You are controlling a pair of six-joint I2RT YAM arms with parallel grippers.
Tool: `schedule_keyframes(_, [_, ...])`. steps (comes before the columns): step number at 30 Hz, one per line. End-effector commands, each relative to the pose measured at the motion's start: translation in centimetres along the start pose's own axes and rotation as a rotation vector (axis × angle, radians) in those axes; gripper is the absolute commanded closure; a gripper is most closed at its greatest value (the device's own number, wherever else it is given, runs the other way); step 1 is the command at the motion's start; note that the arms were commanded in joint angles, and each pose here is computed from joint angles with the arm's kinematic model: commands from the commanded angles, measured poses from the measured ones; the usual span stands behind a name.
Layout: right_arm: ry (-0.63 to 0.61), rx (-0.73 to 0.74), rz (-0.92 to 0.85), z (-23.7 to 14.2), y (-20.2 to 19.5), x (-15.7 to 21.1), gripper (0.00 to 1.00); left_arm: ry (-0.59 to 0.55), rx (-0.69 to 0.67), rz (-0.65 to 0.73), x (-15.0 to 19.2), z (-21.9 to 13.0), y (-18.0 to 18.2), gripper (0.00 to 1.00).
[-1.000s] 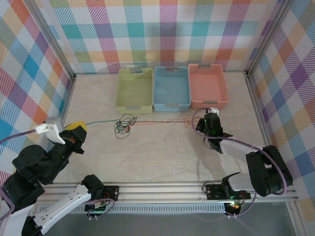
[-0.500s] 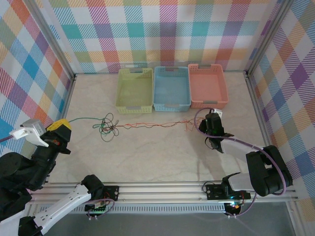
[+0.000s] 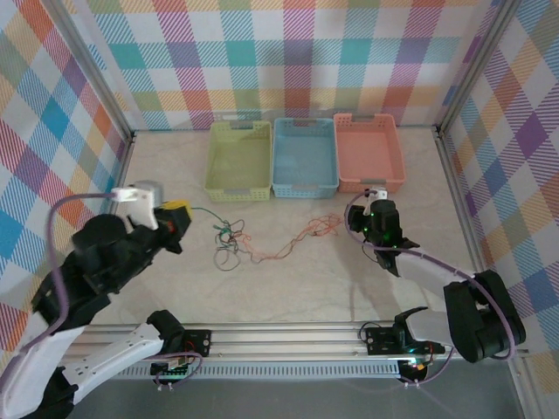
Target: Untangle the cables
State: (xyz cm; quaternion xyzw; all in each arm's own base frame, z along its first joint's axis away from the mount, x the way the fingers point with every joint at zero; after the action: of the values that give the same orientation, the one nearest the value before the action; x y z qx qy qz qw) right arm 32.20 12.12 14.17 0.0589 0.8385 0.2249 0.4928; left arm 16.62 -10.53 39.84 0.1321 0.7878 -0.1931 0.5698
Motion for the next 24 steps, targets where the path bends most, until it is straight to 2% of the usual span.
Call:
schedule_keyframes(1, [-0.080, -0.276, -0.154, -1.6, 5.5, -1.2, 0.65, -0.004, 0.111, -0.052, -0.2, 1.5, -1.9, 1.00])
schedule_keyframes(6, [-0.095, -0.677, -0.378, -4.7, 13.1, 0.7, 0.56, 0.064, 0.175, -0.060, 0.6, 4.0, -3.5, 1.00])
schedule_keyframes(9, [-0.075, -0.857, -0.492, -6.5, 16.0, 2.6, 0.52, 0.100, 0.200, -0.051, 1.1, 4.9, -4.1, 1.00])
schedule_keyframes(12, [-0.040, -1.012, -0.529, -8.1, 18.0, 3.7, 0.48, 0.122, 0.228, -0.041, 1.5, 5.4, -4.6, 1.00])
schedule_keyframes(16, [0.004, -1.138, -0.549, -9.6, 19.4, 4.5, 0.43, 0.142, 0.262, -0.034, 2.0, 5.8, -5.2, 1.00])
schedule_keyframes(24, [0.066, -1.204, -0.542, -9.8, 20.5, 5.0, 0.42, 0.172, 0.305, -0.024, 2.7, 6.2, -5.8, 1.00])
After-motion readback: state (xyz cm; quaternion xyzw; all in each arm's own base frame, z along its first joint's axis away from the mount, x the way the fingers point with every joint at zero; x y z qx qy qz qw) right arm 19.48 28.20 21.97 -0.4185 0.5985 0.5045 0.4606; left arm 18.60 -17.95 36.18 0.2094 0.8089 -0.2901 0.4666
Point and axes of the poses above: each hand's point on the last joint's axis, 136 mm out from that joint toward the fingers, its own z axis out along the fingers, its own y axis along the line the jaws close on, x = y × z, the point moved 3 cm from there along -z, back along the fingers, and after that the axes turned 7 degrees about z, right-handed, at the moved point
